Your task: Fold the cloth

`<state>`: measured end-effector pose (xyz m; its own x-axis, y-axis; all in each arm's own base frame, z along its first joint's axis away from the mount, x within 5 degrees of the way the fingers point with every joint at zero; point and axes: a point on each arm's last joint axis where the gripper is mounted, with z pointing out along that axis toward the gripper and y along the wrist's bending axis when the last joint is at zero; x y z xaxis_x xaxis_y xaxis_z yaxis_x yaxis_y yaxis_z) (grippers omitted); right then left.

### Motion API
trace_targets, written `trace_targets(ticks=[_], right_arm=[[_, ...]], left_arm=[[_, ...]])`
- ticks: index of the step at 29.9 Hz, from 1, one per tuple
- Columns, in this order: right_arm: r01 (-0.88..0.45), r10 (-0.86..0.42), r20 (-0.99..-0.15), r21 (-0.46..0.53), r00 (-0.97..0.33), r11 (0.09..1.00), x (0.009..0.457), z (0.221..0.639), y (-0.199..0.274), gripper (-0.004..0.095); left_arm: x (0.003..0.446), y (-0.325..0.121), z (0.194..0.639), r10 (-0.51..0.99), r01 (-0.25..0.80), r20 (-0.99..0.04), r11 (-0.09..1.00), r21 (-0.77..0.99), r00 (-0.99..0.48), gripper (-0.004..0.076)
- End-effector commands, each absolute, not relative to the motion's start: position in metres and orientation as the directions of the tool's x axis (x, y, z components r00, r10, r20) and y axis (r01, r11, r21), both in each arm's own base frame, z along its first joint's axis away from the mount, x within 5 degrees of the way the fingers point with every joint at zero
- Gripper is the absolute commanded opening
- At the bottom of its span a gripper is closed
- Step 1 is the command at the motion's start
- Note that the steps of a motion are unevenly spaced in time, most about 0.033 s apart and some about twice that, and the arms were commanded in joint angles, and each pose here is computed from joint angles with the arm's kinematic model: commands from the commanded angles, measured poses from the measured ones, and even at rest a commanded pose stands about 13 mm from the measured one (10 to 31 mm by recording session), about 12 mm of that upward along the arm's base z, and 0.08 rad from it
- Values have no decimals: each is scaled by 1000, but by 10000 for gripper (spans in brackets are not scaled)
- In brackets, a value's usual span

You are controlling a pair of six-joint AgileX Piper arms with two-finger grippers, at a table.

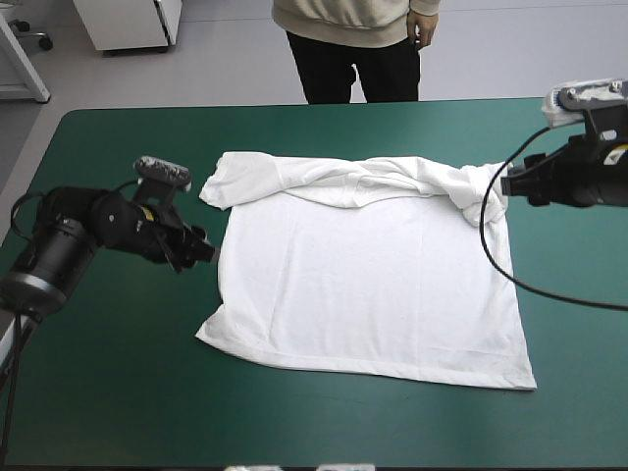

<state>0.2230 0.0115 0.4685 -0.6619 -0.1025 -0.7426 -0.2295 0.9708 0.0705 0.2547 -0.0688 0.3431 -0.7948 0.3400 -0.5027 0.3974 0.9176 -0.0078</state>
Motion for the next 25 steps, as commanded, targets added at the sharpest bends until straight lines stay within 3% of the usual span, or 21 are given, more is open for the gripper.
trace_targets(ticks=[1, 5, 10, 19, 25], right_arm=[[-215, -71, -799, 74, -597, 974, 196, 471, 12, 523], [-200, -55, -813, 77, -580, 977, 182, 459, 12, 522], [-201, -47, -799, 95, -600, 975, 179, 449, 13, 522], [-203, -36, -800, 109, -599, 973, 181, 447, 14, 522], [-207, -40, -789, 112, -614, 972, 180, 445, 15, 522]], left_arm=[[229, -69, 331, 305, 395, -523, 916, -66, -796, 441], [223, -67, 293, 307, 394, -509, 916, -71, -804, 441], [222, -67, 255, 327, 393, -420, 916, -79, -847, 441], [224, -90, 230, 426, 491, -375, 866, -94, -824, 441], [232, -94, 208, 414, 463, -298, 879, -117, -860, 441]])
